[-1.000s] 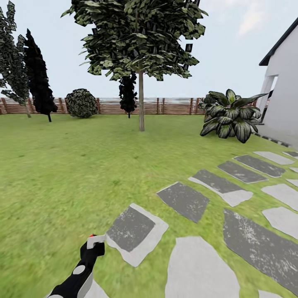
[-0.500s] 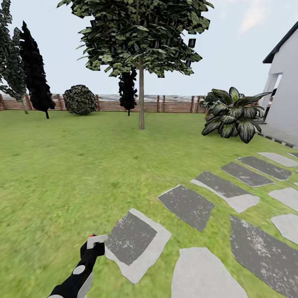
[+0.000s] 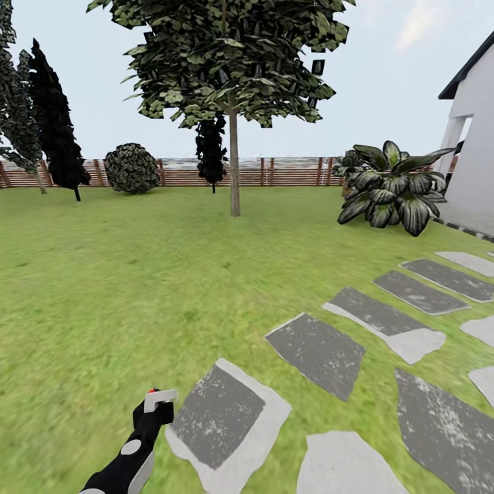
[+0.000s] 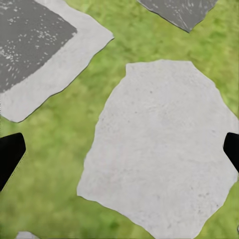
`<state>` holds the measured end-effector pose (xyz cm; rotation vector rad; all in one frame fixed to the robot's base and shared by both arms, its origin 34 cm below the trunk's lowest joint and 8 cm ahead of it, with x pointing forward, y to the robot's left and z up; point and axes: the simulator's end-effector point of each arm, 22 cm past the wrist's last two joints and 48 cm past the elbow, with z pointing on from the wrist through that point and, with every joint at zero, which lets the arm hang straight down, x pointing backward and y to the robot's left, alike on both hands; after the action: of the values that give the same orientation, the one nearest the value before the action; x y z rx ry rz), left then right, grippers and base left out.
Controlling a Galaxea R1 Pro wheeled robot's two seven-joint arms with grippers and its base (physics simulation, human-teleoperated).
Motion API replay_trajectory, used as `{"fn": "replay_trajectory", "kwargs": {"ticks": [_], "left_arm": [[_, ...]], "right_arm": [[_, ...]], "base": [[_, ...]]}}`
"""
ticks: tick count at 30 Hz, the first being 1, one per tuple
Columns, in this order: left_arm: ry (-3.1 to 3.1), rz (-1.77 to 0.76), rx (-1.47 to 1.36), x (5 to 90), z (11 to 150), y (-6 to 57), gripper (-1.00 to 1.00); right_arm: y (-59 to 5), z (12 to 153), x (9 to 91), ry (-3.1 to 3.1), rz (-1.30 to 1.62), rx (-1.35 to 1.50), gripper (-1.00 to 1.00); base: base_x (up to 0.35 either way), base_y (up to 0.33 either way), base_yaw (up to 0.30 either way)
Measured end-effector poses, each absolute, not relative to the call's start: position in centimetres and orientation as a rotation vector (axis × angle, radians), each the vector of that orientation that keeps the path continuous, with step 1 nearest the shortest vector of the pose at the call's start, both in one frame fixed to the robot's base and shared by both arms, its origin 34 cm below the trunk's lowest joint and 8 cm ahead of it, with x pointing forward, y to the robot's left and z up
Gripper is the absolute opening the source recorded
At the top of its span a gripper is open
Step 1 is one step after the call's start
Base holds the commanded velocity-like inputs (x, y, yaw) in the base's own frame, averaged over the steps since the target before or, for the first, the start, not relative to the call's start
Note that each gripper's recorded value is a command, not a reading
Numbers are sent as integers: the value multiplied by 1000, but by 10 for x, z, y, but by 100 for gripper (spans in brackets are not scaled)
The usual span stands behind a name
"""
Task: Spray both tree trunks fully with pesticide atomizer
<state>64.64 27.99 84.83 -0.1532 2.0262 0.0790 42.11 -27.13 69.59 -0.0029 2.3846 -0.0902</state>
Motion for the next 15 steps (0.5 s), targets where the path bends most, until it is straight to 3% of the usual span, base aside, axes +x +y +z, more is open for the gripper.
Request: {"fn": "replay_trajectory", "kwargs": {"ticks": [15], "left_arm": [[2027, 79, -152, 647, 848, 280, -100]], "right_arm": [[-271, 696, 421, 2384, -90, -3, 100]], "base": [[350, 76, 0]]}}
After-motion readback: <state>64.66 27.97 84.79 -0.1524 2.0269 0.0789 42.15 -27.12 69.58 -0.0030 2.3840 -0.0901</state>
